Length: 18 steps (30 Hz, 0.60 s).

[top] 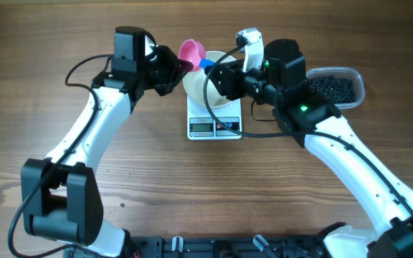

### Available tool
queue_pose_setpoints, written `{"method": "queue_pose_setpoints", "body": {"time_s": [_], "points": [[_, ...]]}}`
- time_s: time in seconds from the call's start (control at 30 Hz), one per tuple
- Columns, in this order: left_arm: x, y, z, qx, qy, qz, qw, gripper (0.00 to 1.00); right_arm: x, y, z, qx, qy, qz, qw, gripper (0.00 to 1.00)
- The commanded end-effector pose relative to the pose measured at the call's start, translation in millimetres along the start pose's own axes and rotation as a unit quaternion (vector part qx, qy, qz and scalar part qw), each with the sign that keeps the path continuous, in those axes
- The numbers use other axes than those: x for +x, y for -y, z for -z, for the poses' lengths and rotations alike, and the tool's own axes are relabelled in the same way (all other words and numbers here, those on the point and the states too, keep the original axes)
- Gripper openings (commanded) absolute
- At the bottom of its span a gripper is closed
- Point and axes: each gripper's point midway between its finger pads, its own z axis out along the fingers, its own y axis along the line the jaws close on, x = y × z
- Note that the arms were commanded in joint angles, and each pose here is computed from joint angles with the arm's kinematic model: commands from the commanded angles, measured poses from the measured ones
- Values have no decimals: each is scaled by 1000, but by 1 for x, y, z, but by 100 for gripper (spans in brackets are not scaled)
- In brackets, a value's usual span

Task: Scoop item into bowl and weigh 150g on scale
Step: 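Lift scoop over the bowl and hand it to the right gripper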

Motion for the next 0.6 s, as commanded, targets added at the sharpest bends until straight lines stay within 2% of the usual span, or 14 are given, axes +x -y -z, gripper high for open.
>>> {"method": "queue_pose_setpoints", "body": {"time_s": [0.0, 0.2, 0.57], "points": [[13, 20, 4, 20, -14, -18, 1000, 4, 1, 3, -9, 4, -6, -5, 1000, 36], [14, 20, 4, 20, -14, -20, 999, 4, 1, 3, -9, 5, -5, -3, 1000, 36], [11, 13, 4, 5, -4, -17, 1000, 4, -2, 10, -9, 25, 3, 0, 1000, 29]]}}
